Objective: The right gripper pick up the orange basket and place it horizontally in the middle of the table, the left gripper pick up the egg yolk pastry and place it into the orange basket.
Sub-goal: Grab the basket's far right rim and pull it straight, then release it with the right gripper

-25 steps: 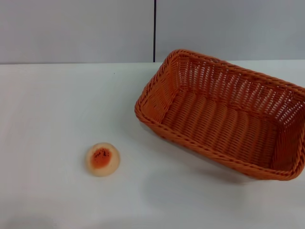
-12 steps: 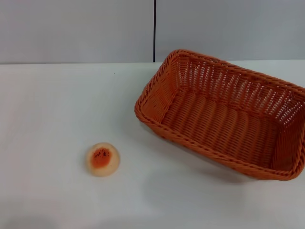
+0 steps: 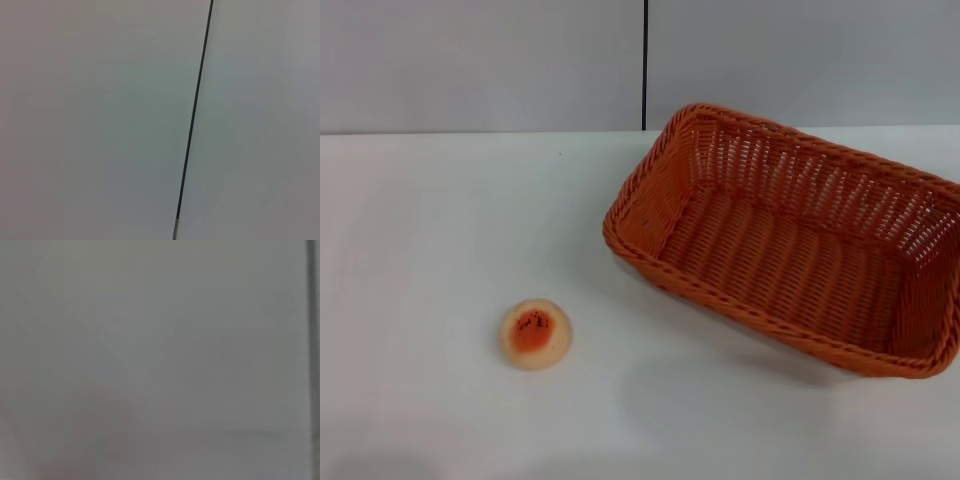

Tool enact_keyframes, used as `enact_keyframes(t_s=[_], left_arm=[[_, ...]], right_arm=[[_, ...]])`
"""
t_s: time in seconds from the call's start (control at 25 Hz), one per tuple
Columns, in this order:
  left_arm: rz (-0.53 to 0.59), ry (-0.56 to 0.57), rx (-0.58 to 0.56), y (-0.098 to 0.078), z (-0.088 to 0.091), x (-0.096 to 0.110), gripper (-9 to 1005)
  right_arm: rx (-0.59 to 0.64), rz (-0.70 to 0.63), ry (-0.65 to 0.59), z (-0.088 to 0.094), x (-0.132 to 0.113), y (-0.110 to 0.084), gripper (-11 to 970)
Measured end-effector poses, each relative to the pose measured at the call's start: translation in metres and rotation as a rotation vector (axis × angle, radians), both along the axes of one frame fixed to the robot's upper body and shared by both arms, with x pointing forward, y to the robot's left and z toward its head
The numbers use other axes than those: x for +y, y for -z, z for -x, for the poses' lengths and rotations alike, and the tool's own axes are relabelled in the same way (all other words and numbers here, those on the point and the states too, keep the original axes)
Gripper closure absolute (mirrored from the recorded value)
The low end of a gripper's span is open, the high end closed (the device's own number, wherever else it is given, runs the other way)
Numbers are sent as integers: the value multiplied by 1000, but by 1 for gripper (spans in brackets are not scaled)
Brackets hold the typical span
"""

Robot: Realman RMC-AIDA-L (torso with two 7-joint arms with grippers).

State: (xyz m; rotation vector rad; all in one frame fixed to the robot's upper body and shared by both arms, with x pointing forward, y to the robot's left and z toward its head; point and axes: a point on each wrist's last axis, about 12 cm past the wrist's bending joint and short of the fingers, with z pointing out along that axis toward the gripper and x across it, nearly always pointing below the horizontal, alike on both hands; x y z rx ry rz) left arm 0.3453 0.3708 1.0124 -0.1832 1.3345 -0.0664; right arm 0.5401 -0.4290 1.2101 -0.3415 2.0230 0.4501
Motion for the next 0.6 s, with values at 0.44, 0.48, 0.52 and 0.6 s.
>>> enact_keyframes(t_s=[0.44, 0.48, 0.52, 0.6], left_arm=[[-5, 16, 17, 2, 4, -3, 224], [-5, 17, 18, 2, 4, -3, 224], [-5, 18, 18, 2, 4, -3, 224], [-5, 19, 19, 2, 4, -3, 224]], right_arm=[[336, -72, -251, -58, 22, -8, 135], [355, -59, -261, -61, 24, -8, 135], [376, -44, -273, -64, 28, -8, 134], [403, -26, -303, -67, 37, -6, 134]])
